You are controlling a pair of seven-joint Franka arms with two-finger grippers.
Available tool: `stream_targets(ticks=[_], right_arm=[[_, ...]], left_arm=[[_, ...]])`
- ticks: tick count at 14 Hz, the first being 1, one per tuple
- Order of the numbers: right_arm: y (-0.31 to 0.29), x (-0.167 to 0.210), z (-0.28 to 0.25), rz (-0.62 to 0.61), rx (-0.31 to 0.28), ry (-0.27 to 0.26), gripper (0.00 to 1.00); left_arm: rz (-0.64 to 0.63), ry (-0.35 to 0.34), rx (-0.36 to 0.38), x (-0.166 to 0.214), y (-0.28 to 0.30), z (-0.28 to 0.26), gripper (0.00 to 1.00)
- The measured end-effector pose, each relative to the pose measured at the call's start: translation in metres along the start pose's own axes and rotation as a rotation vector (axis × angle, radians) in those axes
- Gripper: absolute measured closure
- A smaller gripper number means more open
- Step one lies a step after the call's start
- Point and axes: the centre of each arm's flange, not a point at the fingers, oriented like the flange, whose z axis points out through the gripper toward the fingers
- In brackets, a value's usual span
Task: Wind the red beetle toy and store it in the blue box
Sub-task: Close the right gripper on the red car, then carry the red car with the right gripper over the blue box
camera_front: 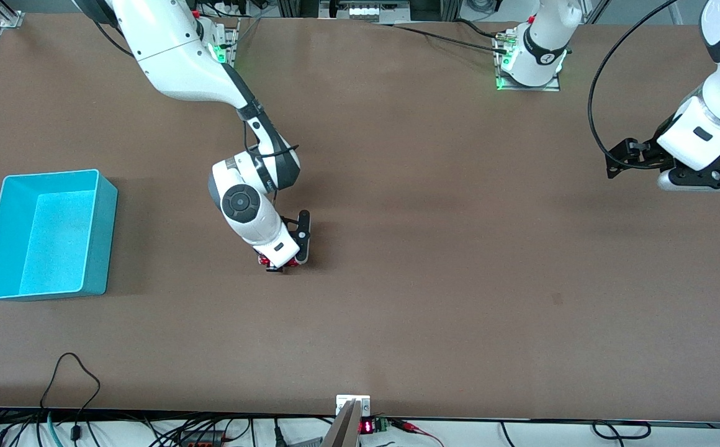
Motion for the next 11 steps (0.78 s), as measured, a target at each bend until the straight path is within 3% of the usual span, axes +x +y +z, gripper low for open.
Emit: stream_targets(ticks=[1,6,11], right_arm=[[0.001,-0.001,-0.001,0.002,-0.002,0.0,0.56],[0.016,-0.006,-0.019,0.041,-0.043,0.006,0.56],[0.053,-0.055,-0.091,0.322,-0.128,-0.001,0.56]], left_arm=[[0.0,0.0,0.0,0.0,0.0,0.0,0.0],[0.0,0.0,0.0,0.0,0.0,0.0,0.0],[0.0,0.0,0.0,0.0,0.0,0.0,0.0]])
